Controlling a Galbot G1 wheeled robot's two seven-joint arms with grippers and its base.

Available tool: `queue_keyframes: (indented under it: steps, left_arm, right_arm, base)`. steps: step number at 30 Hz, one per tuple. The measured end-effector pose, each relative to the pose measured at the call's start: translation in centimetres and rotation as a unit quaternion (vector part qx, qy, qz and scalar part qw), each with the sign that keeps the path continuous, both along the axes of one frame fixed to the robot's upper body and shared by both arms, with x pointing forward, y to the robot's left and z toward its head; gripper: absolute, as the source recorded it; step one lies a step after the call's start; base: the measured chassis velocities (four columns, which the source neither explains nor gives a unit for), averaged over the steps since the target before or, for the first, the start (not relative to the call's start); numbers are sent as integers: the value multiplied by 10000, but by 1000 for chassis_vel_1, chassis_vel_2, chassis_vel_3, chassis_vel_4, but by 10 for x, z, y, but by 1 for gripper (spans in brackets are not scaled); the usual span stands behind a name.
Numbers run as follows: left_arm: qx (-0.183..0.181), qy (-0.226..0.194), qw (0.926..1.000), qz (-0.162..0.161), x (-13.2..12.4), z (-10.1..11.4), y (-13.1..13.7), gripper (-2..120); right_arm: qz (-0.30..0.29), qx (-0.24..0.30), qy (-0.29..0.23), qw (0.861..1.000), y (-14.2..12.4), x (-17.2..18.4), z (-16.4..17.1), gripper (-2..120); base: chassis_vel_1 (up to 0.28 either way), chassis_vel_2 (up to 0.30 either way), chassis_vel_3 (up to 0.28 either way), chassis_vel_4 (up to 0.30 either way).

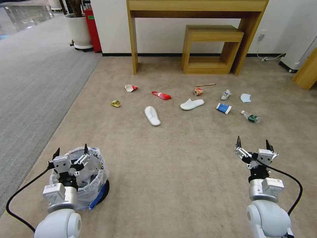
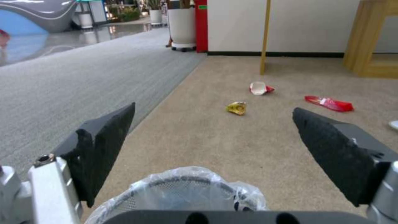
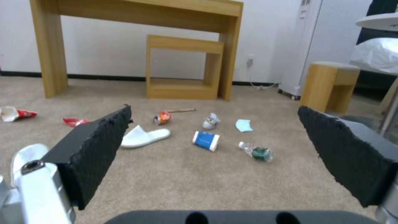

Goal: Pick up the trash bin and place the garbage on the floor into it.

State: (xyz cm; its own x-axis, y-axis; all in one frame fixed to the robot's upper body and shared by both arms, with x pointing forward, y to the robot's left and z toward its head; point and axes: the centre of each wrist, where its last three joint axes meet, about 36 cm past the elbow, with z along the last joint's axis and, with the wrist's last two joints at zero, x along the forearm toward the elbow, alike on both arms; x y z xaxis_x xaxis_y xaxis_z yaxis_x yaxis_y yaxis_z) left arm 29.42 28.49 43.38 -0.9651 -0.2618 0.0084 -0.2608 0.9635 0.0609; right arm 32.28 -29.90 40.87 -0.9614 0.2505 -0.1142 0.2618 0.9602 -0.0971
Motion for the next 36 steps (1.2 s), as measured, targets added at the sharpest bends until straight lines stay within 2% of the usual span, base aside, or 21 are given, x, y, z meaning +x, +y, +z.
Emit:
queue_keyframes:
  steps: [36]
  left_arm:
    - [-24, 42, 10000, 1, 4, -7, -1, 100]
  right_arm:
    - [-116, -335, 16, 9994, -7, 5, -13, 100]
  base:
    - [1, 1, -1, -2]
